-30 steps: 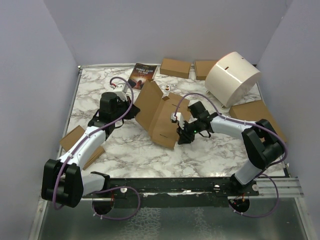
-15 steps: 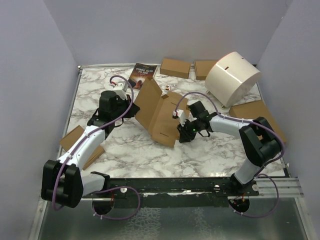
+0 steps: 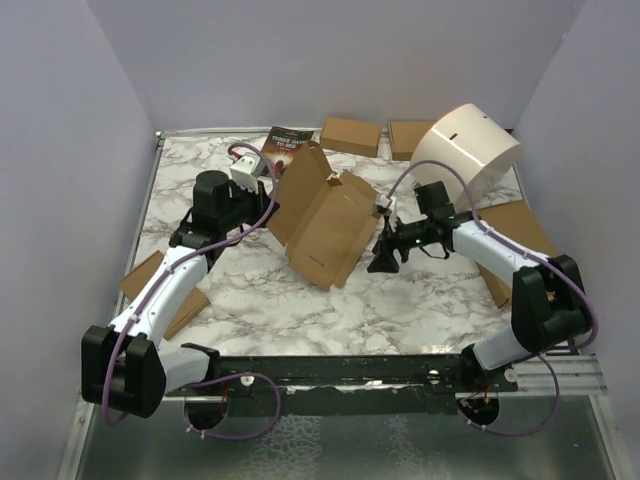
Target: Fold the paper box
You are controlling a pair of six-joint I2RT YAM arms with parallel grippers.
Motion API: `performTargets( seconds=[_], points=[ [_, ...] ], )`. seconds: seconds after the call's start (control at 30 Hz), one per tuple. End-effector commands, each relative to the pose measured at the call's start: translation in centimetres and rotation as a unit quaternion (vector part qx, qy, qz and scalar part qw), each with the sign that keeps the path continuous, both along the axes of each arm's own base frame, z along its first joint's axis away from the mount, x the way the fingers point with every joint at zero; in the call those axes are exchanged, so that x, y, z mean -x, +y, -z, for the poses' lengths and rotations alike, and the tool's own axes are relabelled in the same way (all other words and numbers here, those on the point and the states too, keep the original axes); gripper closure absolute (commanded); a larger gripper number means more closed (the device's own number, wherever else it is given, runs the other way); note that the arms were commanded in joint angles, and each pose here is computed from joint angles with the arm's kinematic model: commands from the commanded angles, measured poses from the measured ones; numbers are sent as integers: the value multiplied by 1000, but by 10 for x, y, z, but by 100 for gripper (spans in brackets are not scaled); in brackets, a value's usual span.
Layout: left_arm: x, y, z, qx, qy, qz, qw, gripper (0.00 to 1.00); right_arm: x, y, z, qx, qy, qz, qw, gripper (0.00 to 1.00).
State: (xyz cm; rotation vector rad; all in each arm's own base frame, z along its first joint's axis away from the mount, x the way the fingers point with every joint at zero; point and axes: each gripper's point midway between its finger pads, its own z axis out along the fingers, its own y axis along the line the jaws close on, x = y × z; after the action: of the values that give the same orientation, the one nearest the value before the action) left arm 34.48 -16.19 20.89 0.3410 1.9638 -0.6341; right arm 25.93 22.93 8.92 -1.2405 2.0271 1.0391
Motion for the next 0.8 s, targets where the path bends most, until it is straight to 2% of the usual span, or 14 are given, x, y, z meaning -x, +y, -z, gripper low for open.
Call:
performTargets(
  seconds=[0.0,0.07,0.13,0.17,0.23,0.3,0.5,0.63,0.77],
  points=[
    [9,-9,-39,-43,-95,90,990,100,-1,-6,-66,-105,-69,-50,991,32],
    [14,-11,-46,-56,-121,115,984,100,-19,-16,-84,-105,-129,-26,986,23],
    [19,-13,-52,-70,-142,136,978,100,-38,-24,-100,-112,-178,8,978,5],
    [21,-14,-55,-80,-154,149,974,100,-43,-26,-109,-120,-206,7,971,0],
    [26,-16,-59,-89,-169,169,967,100,-55,-25,-126,-130,-248,5,960,1],
    [32,-18,-65,-94,-183,188,960,100,-68,-24,-141,-134,-254,10,958,1],
    [54,-26,-77,-94,-226,236,940,100,-107,-47,-135,-138,-158,70,975,0],
    [63,-31,-82,-96,-244,257,930,100,-105,-66,-123,-153,-154,83,973,0],
    [69,-37,-87,-99,-251,272,924,100,-79,-62,-115,-175,-191,50,965,0]
  ],
)
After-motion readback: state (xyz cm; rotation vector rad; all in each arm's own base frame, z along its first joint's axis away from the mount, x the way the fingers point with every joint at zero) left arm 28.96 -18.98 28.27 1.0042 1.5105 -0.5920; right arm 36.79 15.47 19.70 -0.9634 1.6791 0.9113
